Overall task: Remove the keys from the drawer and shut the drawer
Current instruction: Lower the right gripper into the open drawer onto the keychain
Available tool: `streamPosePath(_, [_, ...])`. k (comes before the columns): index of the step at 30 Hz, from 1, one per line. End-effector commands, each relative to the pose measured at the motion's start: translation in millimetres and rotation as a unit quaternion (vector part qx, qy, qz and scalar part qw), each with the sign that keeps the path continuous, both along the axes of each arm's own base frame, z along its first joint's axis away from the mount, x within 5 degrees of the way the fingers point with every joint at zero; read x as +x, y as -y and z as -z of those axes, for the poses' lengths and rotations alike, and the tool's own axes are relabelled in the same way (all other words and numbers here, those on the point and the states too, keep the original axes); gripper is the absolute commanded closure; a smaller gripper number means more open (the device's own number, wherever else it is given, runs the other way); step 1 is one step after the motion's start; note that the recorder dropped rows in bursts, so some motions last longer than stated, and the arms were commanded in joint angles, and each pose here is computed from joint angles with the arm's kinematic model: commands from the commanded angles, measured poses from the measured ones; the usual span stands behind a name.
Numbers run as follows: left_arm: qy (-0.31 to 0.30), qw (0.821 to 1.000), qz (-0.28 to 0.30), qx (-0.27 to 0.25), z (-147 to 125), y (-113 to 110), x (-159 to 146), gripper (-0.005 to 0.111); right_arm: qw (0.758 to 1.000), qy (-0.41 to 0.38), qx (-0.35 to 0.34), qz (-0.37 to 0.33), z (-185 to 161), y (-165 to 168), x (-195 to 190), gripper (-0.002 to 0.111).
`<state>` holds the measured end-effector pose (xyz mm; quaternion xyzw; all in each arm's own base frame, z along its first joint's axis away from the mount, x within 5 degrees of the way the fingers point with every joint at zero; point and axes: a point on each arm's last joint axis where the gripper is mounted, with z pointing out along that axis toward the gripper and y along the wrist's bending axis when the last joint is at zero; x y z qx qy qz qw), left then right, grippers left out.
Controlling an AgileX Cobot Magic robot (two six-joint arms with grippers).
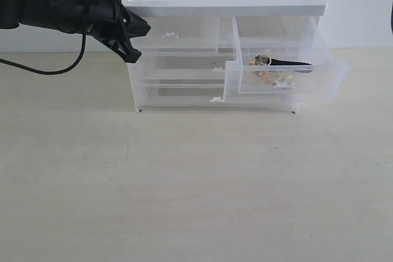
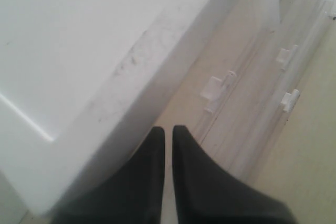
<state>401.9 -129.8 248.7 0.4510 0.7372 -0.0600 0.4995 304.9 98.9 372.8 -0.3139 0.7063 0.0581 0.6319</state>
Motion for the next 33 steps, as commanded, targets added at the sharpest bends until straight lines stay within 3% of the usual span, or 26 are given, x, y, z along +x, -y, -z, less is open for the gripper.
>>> streamPosePath(1, [0.021,0.999,-0.042,-0.003,-10,-6,6,0.103,1.0,-0.001,0.003,0.004,0,0,-1,0.061])
streamPosePath(15, [0.021,0.999,-0.042,-0.003,-10,-6,6,0.103,0.994,-0.043,0.099,0.036,-4,3,-2,0.061])
streamPosePath(17, [0.021,0.999,-0.042,-0.003,-10,-6,6,0.103,0.996,0.036,-0.01,0.082,-9,5,-1,0.061])
streamPosePath(19, [0.022,0.999,-0.044,-0.002,-10,-6,6,0.103,0.977,0.068,-0.142,0.144,-8,7,-3,0.061])
streamPosePath(21, [0.022,0.999,-0.044,-0.002,-10,-6,6,0.103,0.955,0.028,-0.24,0.173,1,4,-10,0.061])
streamPosePath(25, [0.022,0.999,-0.044,-0.002,-10,-6,6,0.103,0.968,-0.146,-0.141,0.149,1,-3,-20,0.061])
streamPosePath(28, [0.022,0.999,-0.044,-0.002,-10,-6,6,0.103,0.955,-0.244,-0.107,0.133,-3,-9,-24,0.061])
streamPosePath(33, [0.022,0.999,-0.044,-0.002,-10,-6,6,0.103,0.941,-0.305,-0.08,0.121,6,-20,-14,0.061])
